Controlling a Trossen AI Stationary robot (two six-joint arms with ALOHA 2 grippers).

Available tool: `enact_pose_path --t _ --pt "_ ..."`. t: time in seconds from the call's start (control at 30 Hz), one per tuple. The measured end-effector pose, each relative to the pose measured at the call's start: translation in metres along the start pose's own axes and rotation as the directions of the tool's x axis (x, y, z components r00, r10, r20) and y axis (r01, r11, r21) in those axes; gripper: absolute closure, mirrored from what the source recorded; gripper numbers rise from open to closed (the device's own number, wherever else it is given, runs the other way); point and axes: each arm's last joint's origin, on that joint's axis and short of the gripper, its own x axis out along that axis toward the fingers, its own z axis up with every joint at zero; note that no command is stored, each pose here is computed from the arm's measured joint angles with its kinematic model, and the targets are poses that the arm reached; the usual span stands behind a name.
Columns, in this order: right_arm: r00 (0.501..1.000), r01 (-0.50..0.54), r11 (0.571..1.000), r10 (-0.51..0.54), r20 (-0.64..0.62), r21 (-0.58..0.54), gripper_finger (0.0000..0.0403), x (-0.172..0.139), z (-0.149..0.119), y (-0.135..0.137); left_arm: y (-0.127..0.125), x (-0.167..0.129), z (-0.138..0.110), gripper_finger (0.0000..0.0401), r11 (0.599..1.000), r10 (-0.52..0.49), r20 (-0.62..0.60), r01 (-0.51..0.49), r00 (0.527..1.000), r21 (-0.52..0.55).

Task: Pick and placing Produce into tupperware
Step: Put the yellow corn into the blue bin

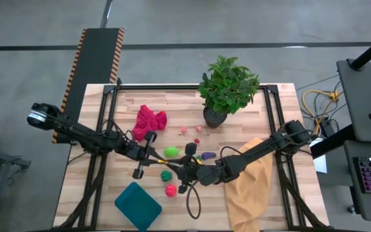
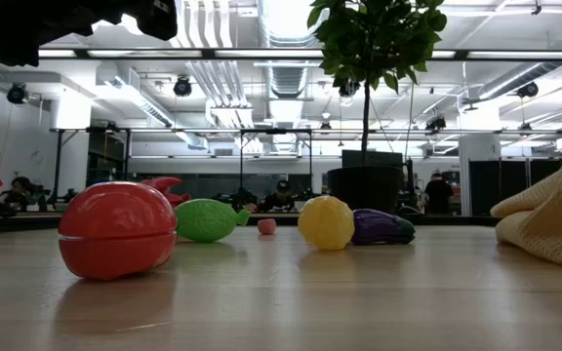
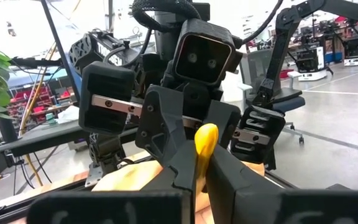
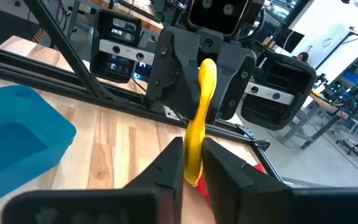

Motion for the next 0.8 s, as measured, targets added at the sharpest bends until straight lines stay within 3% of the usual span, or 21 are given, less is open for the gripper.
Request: enact_pose_path --t 0.4,0.6,0.8 --pt "1.0 0.002 0.999 -0.003 -0.013 -0.034 0.0224 0.0 -0.001 0.0 0.0 0.0 0.001 0.04 1.0 0.001 0.006 -0.001 1.0 0.0" --pt "0.992 -0.005 0.991 -0.012 -0.122 -0.134 0.0207 -0.015 -0.002 -0.002 0.001 -0.001 0.003 0.04 1.0 0.003 0.015 -0.003 1.0 0.002" --pt "0.969 -0.037 0.999 0.031 -0.245 -0.019 0.0209 -0.053 0.006 -0.018 0.001 -0.001 0.006 0.04 1.0 0.005 0.027 -0.005 1.0 0.003"
